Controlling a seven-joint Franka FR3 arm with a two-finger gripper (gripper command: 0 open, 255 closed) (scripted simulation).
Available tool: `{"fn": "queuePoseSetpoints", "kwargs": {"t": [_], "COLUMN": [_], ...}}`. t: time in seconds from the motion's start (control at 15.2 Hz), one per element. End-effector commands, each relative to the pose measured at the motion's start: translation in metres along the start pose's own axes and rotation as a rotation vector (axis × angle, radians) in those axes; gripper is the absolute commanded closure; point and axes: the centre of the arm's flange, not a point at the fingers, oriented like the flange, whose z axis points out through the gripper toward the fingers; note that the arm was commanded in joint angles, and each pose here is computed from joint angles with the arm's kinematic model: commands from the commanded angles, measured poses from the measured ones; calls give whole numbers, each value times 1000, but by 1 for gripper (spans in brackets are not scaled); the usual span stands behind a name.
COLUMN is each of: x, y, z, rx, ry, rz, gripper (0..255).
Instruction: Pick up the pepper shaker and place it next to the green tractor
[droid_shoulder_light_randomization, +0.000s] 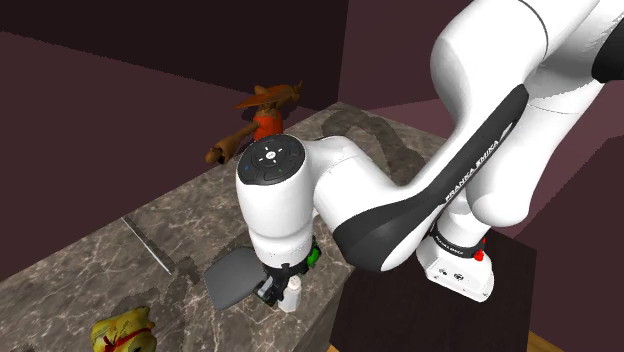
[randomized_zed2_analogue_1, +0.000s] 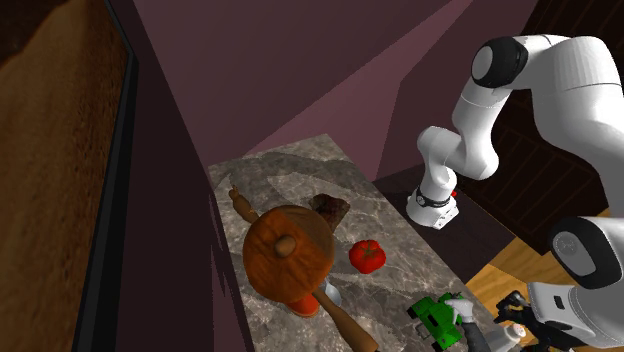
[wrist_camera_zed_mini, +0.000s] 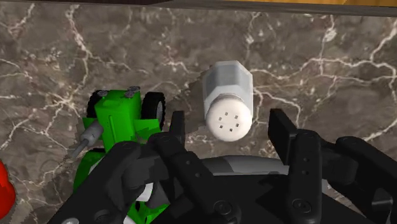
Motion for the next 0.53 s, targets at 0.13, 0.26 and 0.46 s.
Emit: {"fn": "queuePoseSetpoints", "kwargs": {"t": [0.13, 0.26, 0.46], "x": [0, 0, 0], "y": [0, 0, 0], "z": [0, 0, -40], "rx": [0, 0, 0], "ry": [0, 0, 0], "rz": [0, 0, 0], "gripper": [0, 0, 0]}}
